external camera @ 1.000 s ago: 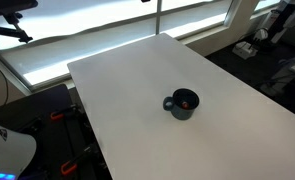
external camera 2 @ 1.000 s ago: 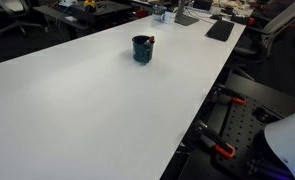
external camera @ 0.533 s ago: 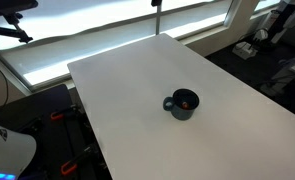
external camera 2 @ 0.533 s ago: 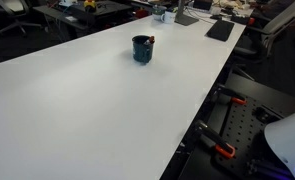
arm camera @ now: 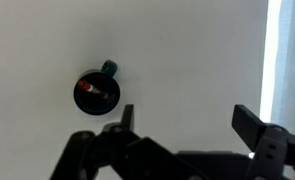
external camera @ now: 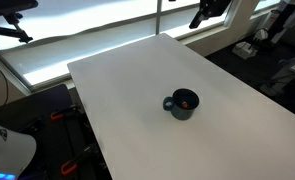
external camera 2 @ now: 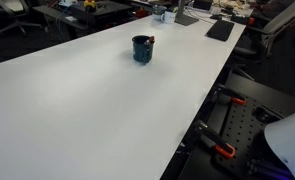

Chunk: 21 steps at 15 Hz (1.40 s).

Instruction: Remove the marker from the cup

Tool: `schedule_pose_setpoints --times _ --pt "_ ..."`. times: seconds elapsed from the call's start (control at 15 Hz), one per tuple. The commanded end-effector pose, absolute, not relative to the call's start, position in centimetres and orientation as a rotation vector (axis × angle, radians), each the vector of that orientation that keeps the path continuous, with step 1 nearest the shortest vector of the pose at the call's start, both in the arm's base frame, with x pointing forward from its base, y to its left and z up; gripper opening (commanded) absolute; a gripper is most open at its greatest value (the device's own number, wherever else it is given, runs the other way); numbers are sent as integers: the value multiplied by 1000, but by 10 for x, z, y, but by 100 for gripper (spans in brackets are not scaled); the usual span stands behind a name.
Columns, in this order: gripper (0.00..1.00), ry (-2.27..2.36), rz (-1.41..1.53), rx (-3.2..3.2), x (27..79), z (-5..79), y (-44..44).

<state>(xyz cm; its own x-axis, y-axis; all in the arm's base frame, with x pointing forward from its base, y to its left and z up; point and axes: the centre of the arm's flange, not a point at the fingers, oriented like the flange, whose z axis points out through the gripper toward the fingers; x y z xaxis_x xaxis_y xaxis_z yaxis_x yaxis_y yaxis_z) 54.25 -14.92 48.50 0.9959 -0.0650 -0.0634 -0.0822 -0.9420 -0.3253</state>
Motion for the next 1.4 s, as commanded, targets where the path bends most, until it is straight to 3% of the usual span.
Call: schedule_pose_setpoints --times 0.0,0.33,1.0,1.33 --pt "100 105 77 -2806 545 484 -149" --pt "100 99 76 -2805 545 489 -149" --pt "100 96 280 -2660 589 388 -206" --pt "100 130 298 -2680 574 369 -204"
